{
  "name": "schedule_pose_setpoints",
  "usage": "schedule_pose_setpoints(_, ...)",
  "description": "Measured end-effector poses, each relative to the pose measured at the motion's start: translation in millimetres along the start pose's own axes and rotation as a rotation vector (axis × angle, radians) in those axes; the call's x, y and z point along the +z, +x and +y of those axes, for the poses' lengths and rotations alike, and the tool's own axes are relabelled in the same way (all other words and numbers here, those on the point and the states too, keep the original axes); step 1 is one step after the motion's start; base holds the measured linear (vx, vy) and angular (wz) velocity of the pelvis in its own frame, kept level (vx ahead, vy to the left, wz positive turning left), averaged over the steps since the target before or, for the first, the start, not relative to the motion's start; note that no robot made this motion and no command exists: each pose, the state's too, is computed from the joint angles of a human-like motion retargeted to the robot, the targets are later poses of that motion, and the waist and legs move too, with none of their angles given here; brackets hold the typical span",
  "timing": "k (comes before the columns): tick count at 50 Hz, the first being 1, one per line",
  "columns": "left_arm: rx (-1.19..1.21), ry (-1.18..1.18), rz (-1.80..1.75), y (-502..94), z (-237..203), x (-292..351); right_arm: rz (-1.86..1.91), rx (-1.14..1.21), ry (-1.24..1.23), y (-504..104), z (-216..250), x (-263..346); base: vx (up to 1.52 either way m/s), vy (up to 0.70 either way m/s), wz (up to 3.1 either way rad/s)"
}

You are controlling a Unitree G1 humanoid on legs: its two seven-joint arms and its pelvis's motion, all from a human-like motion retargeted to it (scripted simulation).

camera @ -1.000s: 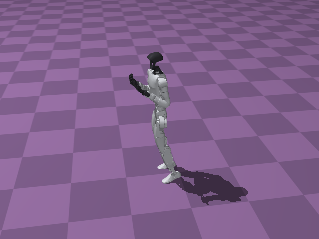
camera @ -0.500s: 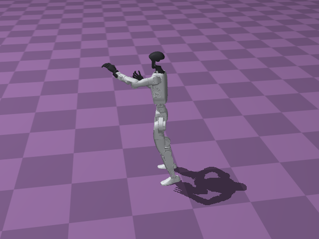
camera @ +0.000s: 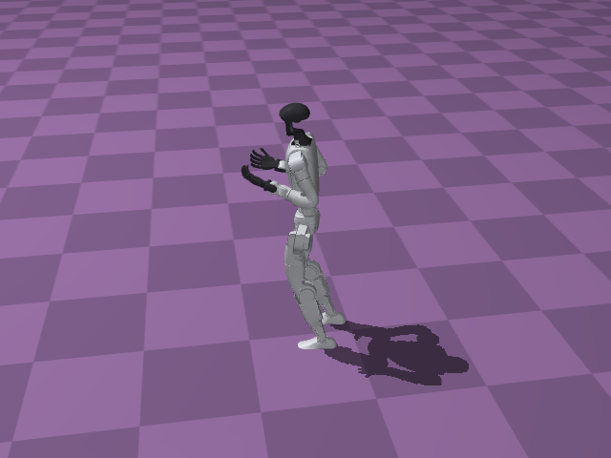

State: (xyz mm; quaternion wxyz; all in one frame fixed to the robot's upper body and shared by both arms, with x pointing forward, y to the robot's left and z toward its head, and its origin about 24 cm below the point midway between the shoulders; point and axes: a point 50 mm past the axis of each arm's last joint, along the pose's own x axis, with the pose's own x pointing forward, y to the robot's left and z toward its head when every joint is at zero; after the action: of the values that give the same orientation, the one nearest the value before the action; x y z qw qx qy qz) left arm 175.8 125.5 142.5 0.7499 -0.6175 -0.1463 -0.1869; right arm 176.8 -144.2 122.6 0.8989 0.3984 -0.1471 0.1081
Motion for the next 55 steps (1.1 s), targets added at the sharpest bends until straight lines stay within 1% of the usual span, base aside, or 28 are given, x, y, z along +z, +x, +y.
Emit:
schedule_pose_setpoints(4, -0.172, -0.112, 0.042, 35, -21, -17, 0.003, 0.165, 0.061, 24, 19, 0, -0.03, 0.03, 1.29)
schedule_pose_setpoints(6, -0.234, -0.105, 0.017, 51, -34, -14, -0.017, 0.262, 0.101, 26, 33, 6, 0.11, -0.04, 0.64)
schedule_pose_setpoints(8, -0.294, -0.067, -0.028, 54, -43, -4, -0.015, 0.333, 0.149, 19, 44, 8, 0.19, -0.05, 0.28)
schedule_pose_setpoints(10, -0.331, 0.000, -0.084, 52, -46, 8, 0.007, 0.373, 0.133, 13, 47, 9, 0.18, -0.08, 0.17)
schedule_pose_setpoints(13, -0.286, 0.117, -0.167, 44, -43, 20, 0.051, 0.390, -0.027, 8, 44, 7, 0.11, -0.11, 0.27)
schedule_pose_setpoints(16, -0.186, 0.210, -0.205, 38, -38, 16, 0.072, 0.374, -0.211, 7, 40, -2, 0.01, -0.08, 0.34)
schedule_pose_setpoints(18, -0.124, 0.262, -0.187, 40, -32, 9, 0.091, 0.336, -0.231, 11, 33, -10, -0.06, -0.07, 0.27)
schedule_pose_setpoints(21, -0.081, 0.315, -0.164, 50, -23, 3, 0.097, 0.295, -0.182, 28, 27, -21, -0.10, -0.06, 0.09)
schedule_pose_setpoints(24, -0.080, 0.259, -0.173, 49, -19, 15, 0.024, 0.387, -0.190, 46, 39, -6, -0.03, -0.01, 0.02)
schedule_pose_setpoints(26, -0.078, 0.250, -0.192, 36, -19, 25, -0.027, 0.456, -0.132, 45, 48, 10, 0.07, -0.02, 0.17)
schedule_pose_setpoints(29, -0.055, 0.368, -0.184, 12, -21, 40, -0.092, 0.437, 0.076, 26, 52, 26, 0.14, -0.01, 0.32)
schedule_pose_setpoints(31, -0.050, 0.457, -0.151, 4, -22, 45, -0.143, 0.404, 0.142, 17, 51, 34, 0.10, 0.02, 0.35)
schedule_pose_setpoints(34, -0.043, 0.533, -0.112, -4, -22, 44, -0.207, 0.314, 0.082, 7, 41, 42, 0.01, 0.01, 0.09)
schedule_pose_setpoints(36, -0.031, 0.522, -0.111, -6, -20, 41, -0.214, 0.246, 0.032, 6, 34, 40, -0.09, 0.05, 0.14)
schedule_pose_setpoints(39, -0.007, 0.459, -0.121, 5, -10, 31, -0.156, 0.185, 0.081, 15, 24, 24, -0.15, 0.06, 0.46)
schedule_pose_setpoints(41, -0.024, 0.473, -0.139, 24, -7, 22, -0.120, 0.175, 0.128, 24, 20, 14, -0.15, 0.06, 0.70)
schedule_pose_setpoints(44, -0.114, 0.542, -0.228, 46, -23, 28, -0.111, 0.250, 0.147, 28, 28, 15, -0.05, 0.03, 0.23)
schedule_pose_setpoints(46, -0.138, 0.473, -0.285, 44, -32, 39, -0.105, 0.334, 0.172, 21, 36, 21, 0.07, 0.04, -0.52)
schedule_pose_setpoints(48, -0.137, 0.476, -0.312, 29, -35, 48, -0.118, 0.371, 0.162, 11, 41, 31, 0.14, 0.02, -0.30)
schedule_pose_setpoints(51, -0.132, 0.545, -0.269, 14, -36, 51, -0.141, 0.322, 0.075, 2, 36, 40, 0.11, 0.00, 0.12)
schedule_pose_setpoints(55, -0.138, 0.587, -0.151, 14, -30, 36, -0.101, 0.197, 0.076, -1, 21, 27, 0.00, 0.00, 0.06)
